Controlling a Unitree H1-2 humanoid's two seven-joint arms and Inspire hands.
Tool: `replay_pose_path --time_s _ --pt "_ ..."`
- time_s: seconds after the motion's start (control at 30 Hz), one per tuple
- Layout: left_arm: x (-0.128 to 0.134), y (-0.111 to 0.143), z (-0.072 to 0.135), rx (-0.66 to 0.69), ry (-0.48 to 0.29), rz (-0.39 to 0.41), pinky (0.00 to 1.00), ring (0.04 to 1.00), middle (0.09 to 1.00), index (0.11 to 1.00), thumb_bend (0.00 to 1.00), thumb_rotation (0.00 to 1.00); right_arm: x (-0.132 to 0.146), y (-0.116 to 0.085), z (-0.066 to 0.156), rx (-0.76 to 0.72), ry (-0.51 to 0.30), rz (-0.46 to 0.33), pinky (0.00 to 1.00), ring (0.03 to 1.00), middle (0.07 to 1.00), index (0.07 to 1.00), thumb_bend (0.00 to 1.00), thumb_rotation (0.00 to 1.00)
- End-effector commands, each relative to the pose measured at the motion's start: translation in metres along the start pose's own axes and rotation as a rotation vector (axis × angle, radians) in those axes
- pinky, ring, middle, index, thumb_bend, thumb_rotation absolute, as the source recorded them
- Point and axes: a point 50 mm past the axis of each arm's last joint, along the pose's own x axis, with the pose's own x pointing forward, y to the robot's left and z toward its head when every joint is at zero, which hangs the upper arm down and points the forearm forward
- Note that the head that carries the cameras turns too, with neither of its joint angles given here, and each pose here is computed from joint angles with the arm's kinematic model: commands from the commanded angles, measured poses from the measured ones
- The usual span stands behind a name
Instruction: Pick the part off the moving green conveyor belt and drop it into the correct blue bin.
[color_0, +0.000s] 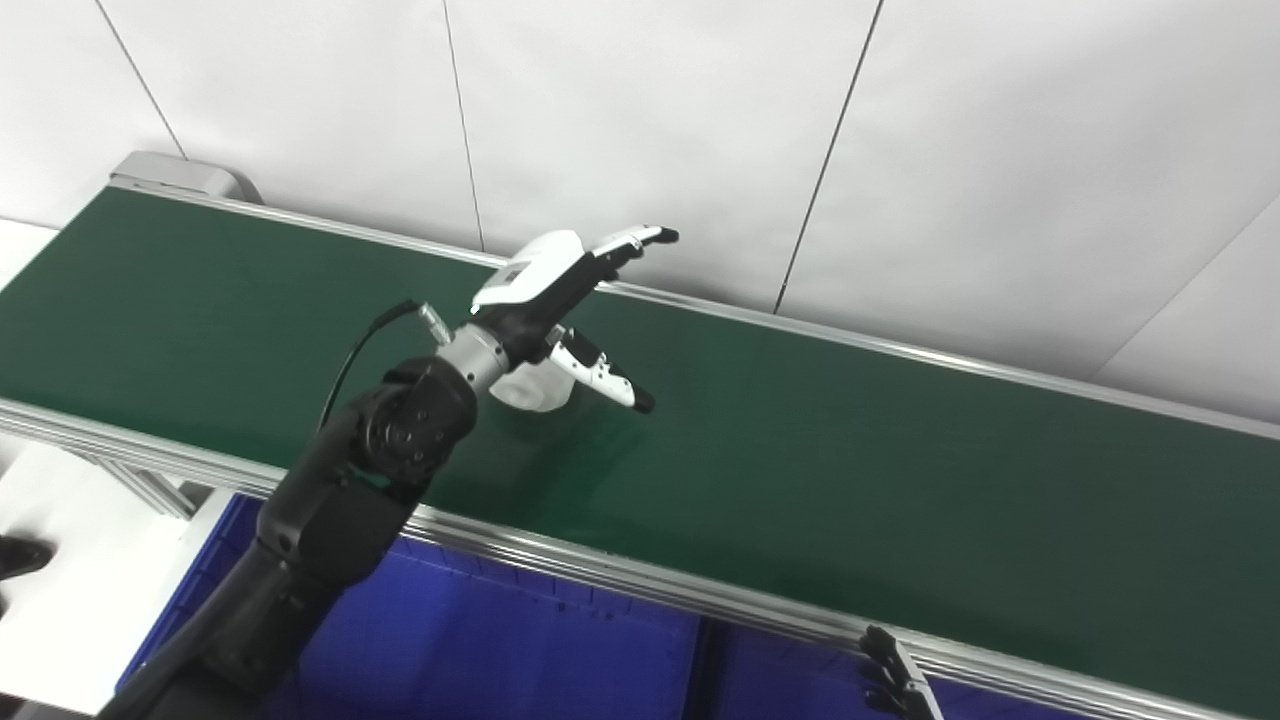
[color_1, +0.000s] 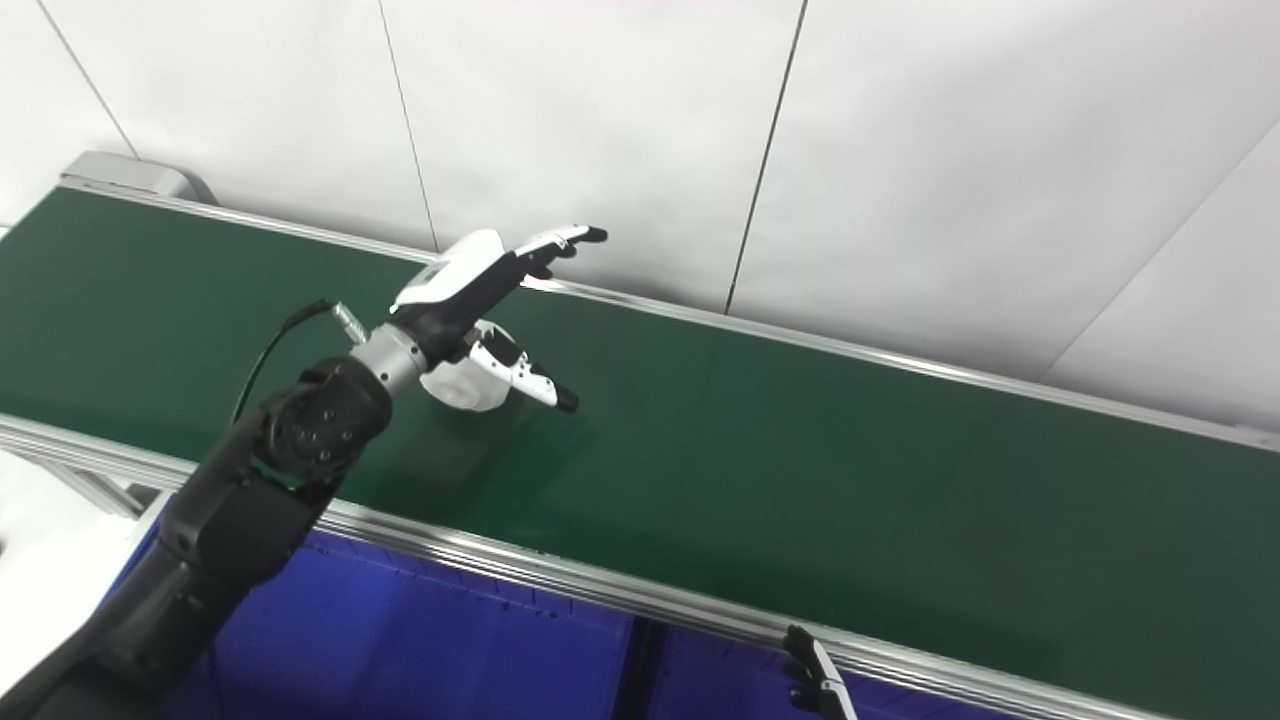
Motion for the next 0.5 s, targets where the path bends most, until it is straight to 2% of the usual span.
replay_pose_path --time_s 0.0,0.1,0.23,0.37,0.47 --pt "0.01 0.019 0.003 0.069 -0.003 0.014 0.83 0.913 0.97 0.928 0.94 0.14 0.002 -0.004 0.009 0.029 -0.066 -0.017 0.73 0.812 0.864 0.897 0.82 0.36" --pt "0.014 0.019 -0.003 0.132 0.013 -0.009 0.91 0.938 0.965 0.912 0.98 0.13 0.002 -0.004 0.009 0.037 -0.065 -0.02 0.73 0.809 0.861 0.894 0.82 0.34" --pt "0.017 0.017 -0.011 0.193 0.06 -0.064 0.98 0.982 0.981 0.926 0.99 0.13 0.002 -0.003 0.007 0.028 -0.07 -0.028 0.72 0.804 0.857 0.892 0.82 0.34" --pt "0.016 0.014 -0.014 0.23 0.124 -0.137 1.0 1.0 1.0 0.941 1.0 0.09 0.002 -0.002 0.005 0.033 -0.073 -0.038 0.7 0.79 0.844 0.88 0.82 0.32" --pt "0.013 0.01 -0.018 0.23 0.143 -0.183 1.0 1.0 1.0 0.926 1.0 0.07 0.002 -0.001 0.004 0.032 -0.077 -0.045 0.7 0.784 0.838 0.876 0.82 0.32"
